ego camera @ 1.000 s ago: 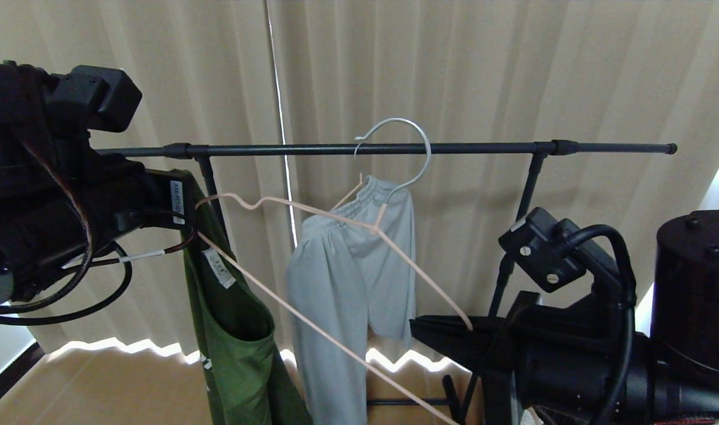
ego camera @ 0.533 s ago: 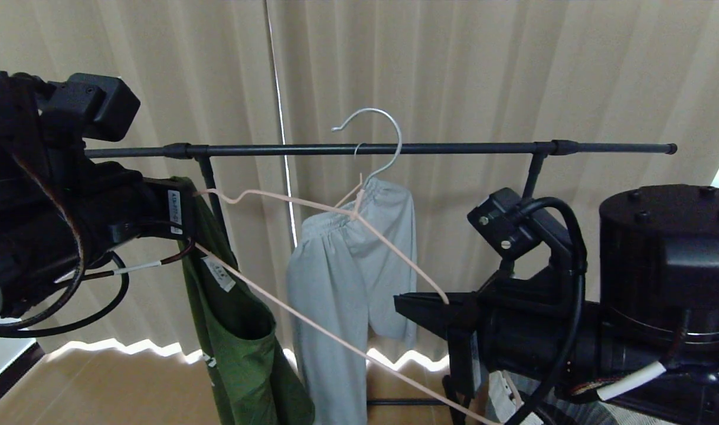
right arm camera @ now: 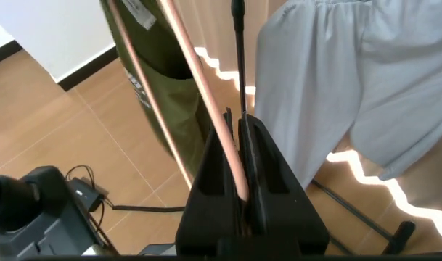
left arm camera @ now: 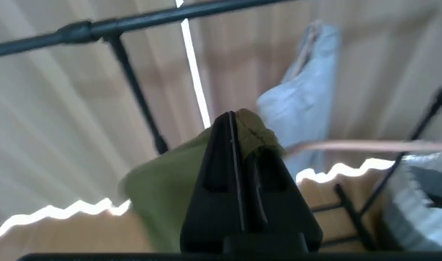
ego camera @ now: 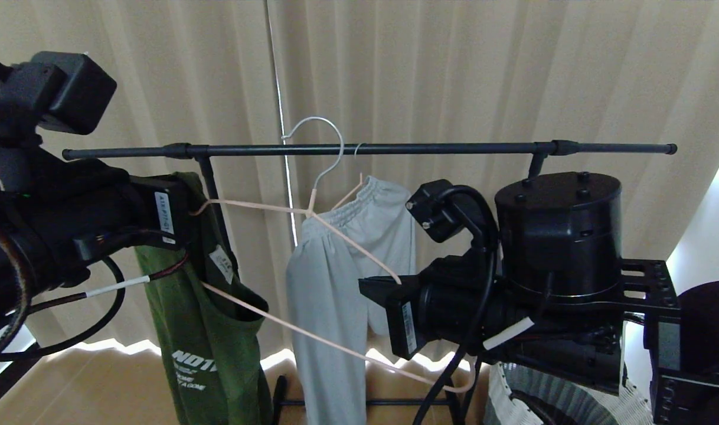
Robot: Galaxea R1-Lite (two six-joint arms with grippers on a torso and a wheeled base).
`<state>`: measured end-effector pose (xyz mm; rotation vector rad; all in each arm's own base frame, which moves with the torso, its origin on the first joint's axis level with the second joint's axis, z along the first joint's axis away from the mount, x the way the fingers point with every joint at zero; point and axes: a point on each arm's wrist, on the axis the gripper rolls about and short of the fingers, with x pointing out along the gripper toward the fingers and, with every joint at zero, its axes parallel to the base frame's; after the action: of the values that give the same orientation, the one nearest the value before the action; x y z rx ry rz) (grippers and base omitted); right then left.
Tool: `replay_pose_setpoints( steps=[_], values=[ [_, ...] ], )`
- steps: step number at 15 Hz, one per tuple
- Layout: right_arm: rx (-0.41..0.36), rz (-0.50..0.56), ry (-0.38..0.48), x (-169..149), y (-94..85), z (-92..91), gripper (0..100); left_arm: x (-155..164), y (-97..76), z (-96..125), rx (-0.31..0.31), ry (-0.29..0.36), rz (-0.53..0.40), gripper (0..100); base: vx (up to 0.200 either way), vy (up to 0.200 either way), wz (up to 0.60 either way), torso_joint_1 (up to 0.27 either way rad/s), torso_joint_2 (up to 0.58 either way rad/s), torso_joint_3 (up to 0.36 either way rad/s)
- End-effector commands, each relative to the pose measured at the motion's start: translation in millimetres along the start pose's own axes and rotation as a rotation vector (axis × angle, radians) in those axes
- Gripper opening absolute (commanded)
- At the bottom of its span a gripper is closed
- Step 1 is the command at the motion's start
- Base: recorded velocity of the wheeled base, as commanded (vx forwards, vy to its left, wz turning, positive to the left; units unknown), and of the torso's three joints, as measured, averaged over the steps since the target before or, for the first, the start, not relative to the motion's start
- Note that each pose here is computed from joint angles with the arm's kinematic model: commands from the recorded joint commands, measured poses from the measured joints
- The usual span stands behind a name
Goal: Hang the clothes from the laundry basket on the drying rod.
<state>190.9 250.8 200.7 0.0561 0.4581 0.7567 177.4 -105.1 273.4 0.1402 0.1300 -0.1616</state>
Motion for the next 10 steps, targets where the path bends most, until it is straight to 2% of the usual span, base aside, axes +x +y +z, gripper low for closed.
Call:
replay_pose_setpoints(
  steps=[1, 4, 9, 10],
  values=[
    [-0.003, -0.015, 0.017, 7.6, -0.3, -4.0, 0, -12.3, -0.2, 6.2, -0.013, -0.039, -0.03, 0, 0.0, 0.0, 0.0, 0.0, 0.0, 0.0],
    [0.003, -0.046, -0.006, 8.1, -2.0, -0.2, 0, -22.5, -12.0, 8.6, -0.048, -0.058, -0.117, 0, 0.0, 0.0, 0.0, 0.0, 0.0, 0.0],
    [0.045, -0.085, -0.026, 20.9, -12.2, 9.0, 0, -28.3, -22.1, 7.2, -0.038, -0.063, -0.22, 0, 0.0, 0.0, 0.0, 0.0, 0.0, 0.0],
    [0.055, -0.095, -0.035, 27.3, -15.2, 12.7, 0, -31.6, -21.9, 4.3, -0.037, -0.066, -0.291, 0, 0.0, 0.0, 0.0, 0.0, 0.0, 0.0]
  ],
)
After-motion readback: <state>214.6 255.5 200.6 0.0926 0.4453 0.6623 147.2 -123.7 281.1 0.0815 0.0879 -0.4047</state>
